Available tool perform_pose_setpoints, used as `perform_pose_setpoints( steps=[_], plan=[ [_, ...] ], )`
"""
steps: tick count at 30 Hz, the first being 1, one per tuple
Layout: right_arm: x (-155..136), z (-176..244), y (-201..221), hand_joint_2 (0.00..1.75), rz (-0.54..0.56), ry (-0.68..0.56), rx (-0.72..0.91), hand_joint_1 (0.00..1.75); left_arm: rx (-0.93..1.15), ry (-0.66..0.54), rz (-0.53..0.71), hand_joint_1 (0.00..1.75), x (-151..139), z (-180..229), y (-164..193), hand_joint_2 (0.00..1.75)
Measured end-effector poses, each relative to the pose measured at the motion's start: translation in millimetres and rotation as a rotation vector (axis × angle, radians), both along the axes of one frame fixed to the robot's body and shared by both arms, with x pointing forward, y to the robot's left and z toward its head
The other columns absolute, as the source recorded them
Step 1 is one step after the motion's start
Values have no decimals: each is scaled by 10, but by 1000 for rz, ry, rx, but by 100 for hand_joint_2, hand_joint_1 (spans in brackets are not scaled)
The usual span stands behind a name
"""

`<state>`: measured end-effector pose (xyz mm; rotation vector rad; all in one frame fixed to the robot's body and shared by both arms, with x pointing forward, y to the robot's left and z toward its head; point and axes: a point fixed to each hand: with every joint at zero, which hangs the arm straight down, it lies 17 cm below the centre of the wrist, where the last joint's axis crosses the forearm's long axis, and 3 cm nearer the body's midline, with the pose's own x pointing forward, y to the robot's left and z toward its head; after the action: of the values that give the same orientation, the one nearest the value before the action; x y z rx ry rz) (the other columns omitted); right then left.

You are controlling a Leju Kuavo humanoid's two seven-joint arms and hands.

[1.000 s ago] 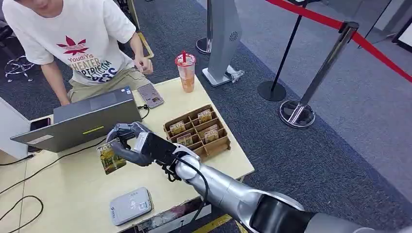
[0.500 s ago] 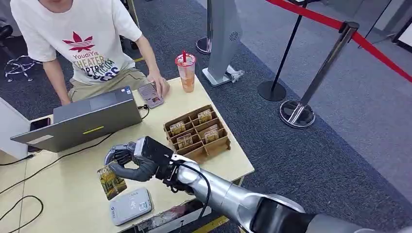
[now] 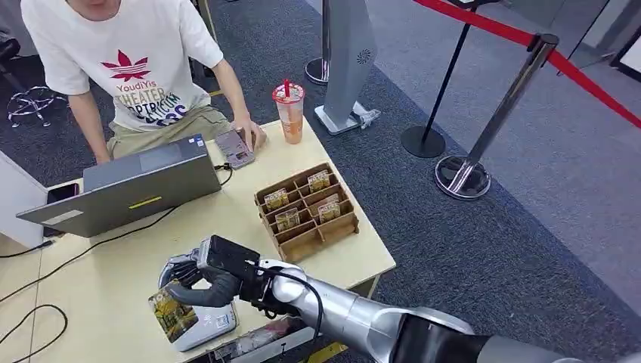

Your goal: Pass the card to the sensor for recognition and then transmit it.

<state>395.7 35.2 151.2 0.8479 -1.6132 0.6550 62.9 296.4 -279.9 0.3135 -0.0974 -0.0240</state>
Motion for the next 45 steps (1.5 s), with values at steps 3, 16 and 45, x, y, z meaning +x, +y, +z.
perform_pose_setpoints(
  steps=[3, 16, 45],
  plan=[
    [3, -72, 2, 175, -12, 22, -10, 175, -1, -1, -9, 0, 4, 0, -7, 175],
    [25, -461, -131, 175, -98, 82, -72, 175, -17, 1, -52, 0, 14, -5, -48, 175],
    [377, -1152, -660, 175, -257, 187, -252, 175, -16, -2, -76, 0, 32, -3, -55, 175]
  ],
)
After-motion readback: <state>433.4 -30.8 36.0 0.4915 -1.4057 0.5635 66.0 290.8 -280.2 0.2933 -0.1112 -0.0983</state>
